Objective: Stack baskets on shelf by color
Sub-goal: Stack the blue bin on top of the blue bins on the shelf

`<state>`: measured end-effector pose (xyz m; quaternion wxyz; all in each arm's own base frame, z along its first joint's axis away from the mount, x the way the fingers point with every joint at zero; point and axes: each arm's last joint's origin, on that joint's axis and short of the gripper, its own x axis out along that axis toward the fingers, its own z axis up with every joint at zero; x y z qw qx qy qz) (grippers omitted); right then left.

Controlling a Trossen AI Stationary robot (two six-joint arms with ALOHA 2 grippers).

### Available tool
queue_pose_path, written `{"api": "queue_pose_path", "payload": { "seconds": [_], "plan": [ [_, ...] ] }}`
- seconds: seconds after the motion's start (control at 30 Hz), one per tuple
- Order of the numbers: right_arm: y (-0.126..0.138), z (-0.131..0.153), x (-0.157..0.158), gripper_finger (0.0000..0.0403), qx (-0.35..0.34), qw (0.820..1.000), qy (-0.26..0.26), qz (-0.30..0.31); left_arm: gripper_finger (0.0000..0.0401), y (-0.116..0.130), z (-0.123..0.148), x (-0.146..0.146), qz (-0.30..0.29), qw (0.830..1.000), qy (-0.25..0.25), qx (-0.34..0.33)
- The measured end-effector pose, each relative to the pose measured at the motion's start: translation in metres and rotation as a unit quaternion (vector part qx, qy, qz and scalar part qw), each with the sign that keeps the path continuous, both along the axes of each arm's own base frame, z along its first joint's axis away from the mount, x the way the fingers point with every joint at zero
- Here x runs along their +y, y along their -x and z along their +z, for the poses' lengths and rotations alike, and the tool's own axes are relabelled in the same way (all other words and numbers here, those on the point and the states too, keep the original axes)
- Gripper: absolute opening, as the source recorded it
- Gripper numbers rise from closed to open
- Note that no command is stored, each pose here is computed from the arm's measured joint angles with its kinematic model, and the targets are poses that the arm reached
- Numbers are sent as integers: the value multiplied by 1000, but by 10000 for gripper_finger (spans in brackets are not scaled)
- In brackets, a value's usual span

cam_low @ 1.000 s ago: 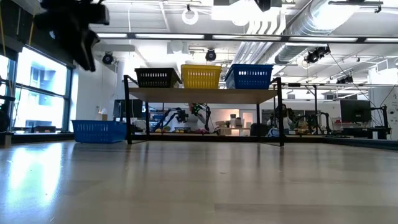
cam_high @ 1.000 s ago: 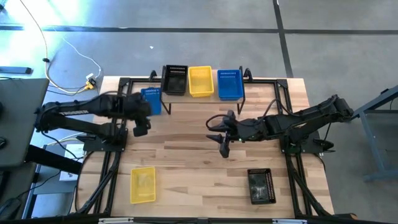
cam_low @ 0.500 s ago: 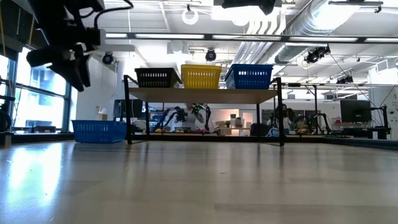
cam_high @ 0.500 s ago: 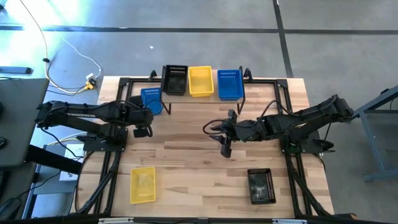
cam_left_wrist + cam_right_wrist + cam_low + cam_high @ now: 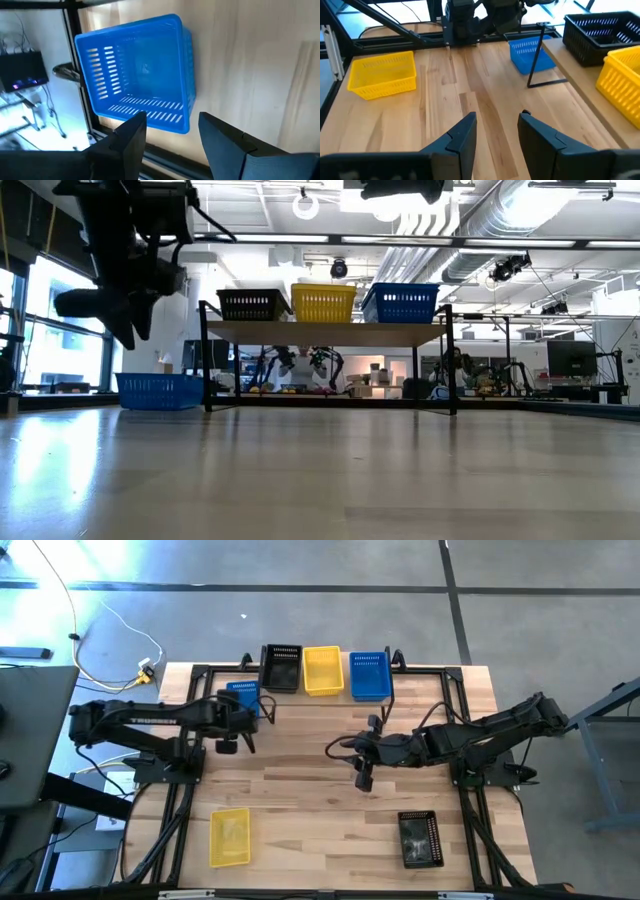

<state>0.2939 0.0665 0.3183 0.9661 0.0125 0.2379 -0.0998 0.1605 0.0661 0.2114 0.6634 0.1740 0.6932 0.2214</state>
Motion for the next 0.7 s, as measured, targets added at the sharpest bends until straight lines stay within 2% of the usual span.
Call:
{"api": "queue_pose_path", "payload": {
  "seconds": [0.3, 0.5, 0.7],
  "plan": [
    [1, -2, 0, 130, 8, 1000, -10, -6, 172, -8, -8, 4, -63, 997, 18, 49],
    [1, -2, 0, 130, 10, 1000, -4, -1, 172, -15, -23, 9, -57, 992, -4, 112],
    [1, -2, 0, 130, 10, 1000, -4, -1, 172, -22, -38, 11, -57, 987, 4, 147]
  ]
}}
